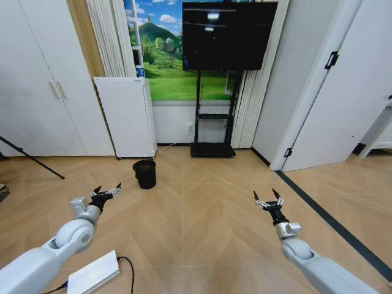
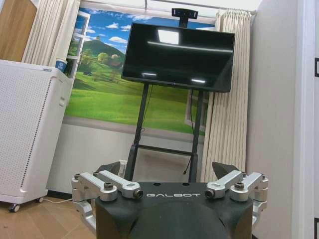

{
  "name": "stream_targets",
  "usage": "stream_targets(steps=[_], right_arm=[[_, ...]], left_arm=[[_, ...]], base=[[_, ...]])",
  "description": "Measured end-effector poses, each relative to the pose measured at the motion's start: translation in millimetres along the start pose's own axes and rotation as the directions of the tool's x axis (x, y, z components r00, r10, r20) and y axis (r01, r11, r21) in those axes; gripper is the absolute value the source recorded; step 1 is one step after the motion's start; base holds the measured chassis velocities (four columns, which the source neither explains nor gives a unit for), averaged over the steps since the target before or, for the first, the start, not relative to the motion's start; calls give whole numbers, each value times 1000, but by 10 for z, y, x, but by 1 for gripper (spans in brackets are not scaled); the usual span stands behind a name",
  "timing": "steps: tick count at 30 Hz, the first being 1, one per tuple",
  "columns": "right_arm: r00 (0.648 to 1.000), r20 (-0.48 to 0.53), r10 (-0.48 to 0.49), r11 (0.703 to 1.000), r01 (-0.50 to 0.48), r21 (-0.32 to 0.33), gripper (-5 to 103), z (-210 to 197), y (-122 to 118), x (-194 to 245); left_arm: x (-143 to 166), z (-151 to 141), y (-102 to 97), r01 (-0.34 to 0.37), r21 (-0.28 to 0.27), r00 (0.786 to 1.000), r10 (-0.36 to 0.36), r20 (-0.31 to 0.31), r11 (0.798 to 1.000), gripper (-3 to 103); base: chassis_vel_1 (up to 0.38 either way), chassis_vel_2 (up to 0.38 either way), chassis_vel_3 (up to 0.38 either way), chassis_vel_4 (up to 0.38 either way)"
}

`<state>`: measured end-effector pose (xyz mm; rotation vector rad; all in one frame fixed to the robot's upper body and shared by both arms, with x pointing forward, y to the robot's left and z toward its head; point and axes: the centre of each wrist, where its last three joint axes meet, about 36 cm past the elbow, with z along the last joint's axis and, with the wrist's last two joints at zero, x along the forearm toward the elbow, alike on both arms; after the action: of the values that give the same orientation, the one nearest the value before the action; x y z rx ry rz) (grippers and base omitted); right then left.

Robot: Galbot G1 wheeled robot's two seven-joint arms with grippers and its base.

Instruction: Pick up the trash bin and place the garbage on the floor into it.

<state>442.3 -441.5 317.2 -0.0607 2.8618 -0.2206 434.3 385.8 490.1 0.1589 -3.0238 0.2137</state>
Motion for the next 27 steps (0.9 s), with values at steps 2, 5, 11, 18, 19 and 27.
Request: stream_targets(steps=[2, 5, 11, 18, 19, 27], right_arm=[[1000, -3, -10, 1000, 10, 2, 100, 7, 7, 8], [1000, -3, -14, 1000, 14, 0, 100, 13, 30, 6], [1000, -1, -18, 1000, 18, 4, 100, 5, 31, 3], [1000, 1, -18, 1000, 18, 9, 100, -9, 25, 2], [1000, 1, -18, 1000, 18, 9, 100, -9, 25, 2], [1000, 1, -17, 1000, 17, 9, 100, -9, 24, 2]], left_arm=[[-1, 4, -13, -5, 13, 1000, 5, 9, 1000, 100], [7, 25, -18, -12, 15, 1000, 12, 11, 1000, 100], [25, 73, -20, -12, 4, 1000, 12, 0, 1000, 100], [31, 89, -24, -10, 0, 1000, 10, -9, 1000, 100], [31, 89, -24, -10, 0, 1000, 10, -9, 1000, 100], [32, 91, -24, -10, 0, 1000, 10, -10, 1000, 100]], base=[[0, 0, 0, 0], [0, 0, 0, 0], [0, 0, 0, 0], [0, 0, 0, 0], [0, 0, 0, 0], [0, 0, 0, 0]])
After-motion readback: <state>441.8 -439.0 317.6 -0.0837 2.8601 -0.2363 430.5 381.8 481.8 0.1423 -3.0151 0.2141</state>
